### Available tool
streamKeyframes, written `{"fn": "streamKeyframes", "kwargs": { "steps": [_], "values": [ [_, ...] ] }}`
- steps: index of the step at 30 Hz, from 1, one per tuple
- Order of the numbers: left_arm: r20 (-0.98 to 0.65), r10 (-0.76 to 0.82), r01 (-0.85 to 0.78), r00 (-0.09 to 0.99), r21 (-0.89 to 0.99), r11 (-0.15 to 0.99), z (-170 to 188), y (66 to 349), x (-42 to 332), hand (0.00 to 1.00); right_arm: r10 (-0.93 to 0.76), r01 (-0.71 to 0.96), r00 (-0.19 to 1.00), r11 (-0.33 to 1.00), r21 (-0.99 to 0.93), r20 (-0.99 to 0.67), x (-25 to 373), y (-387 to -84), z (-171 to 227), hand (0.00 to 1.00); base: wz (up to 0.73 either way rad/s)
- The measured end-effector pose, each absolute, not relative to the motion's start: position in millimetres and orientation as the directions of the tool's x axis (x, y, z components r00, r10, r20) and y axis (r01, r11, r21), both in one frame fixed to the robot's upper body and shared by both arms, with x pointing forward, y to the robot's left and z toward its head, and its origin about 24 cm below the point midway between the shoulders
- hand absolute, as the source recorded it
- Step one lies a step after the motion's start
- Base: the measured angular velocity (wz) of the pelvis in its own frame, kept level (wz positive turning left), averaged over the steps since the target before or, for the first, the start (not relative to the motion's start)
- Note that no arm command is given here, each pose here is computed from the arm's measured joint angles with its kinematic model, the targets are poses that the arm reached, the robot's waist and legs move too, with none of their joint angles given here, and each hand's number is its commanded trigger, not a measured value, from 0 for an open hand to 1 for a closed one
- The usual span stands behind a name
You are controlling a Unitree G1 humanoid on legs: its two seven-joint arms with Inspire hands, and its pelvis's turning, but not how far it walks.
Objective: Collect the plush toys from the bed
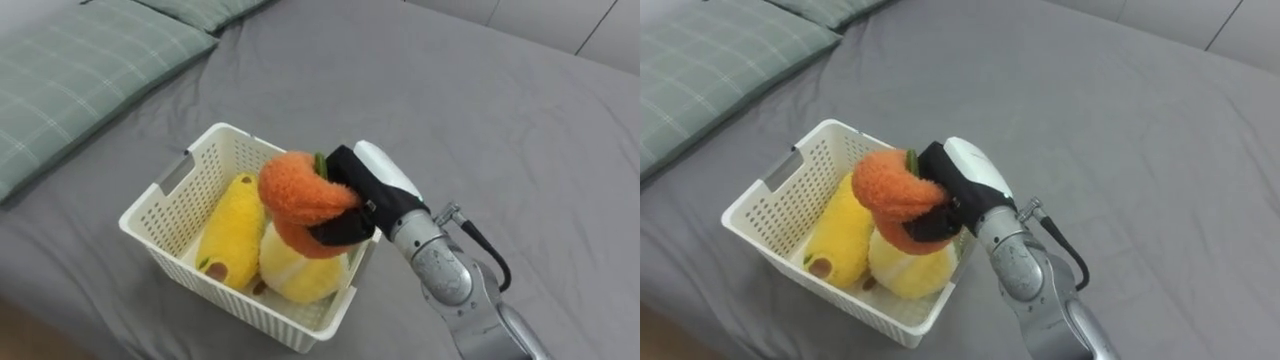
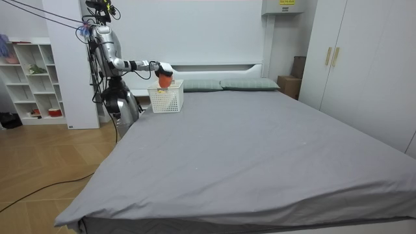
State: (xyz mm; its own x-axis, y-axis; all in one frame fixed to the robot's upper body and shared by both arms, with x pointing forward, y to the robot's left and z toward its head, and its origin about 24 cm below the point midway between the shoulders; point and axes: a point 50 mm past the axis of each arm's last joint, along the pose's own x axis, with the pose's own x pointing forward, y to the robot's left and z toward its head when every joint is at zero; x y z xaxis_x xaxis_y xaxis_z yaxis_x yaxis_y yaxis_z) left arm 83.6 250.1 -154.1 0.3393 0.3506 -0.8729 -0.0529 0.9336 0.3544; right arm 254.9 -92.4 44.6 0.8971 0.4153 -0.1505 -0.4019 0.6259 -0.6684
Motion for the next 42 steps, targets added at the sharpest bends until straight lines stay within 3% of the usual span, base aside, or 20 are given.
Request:
{"fn": "streamKeyframes", "kwargs": {
  "steps": [28,42],
  "values": [
    [-0.865,0.386,-0.059,0.320,0.388,0.920,-154.9,252.0,76.0,0.00,0.380,-0.443,0.892,0.624,-0.644,-0.245,246.4,-99.9,19.4,0.00,0.00],
    [-0.860,0.387,-0.073,0.332,0.386,0.920,-155.1,252.6,74.9,0.00,0.376,-0.393,0.910,0.649,-0.651,-0.175,248.1,-101.2,26.1,0.00,-0.01]
  ]
}}
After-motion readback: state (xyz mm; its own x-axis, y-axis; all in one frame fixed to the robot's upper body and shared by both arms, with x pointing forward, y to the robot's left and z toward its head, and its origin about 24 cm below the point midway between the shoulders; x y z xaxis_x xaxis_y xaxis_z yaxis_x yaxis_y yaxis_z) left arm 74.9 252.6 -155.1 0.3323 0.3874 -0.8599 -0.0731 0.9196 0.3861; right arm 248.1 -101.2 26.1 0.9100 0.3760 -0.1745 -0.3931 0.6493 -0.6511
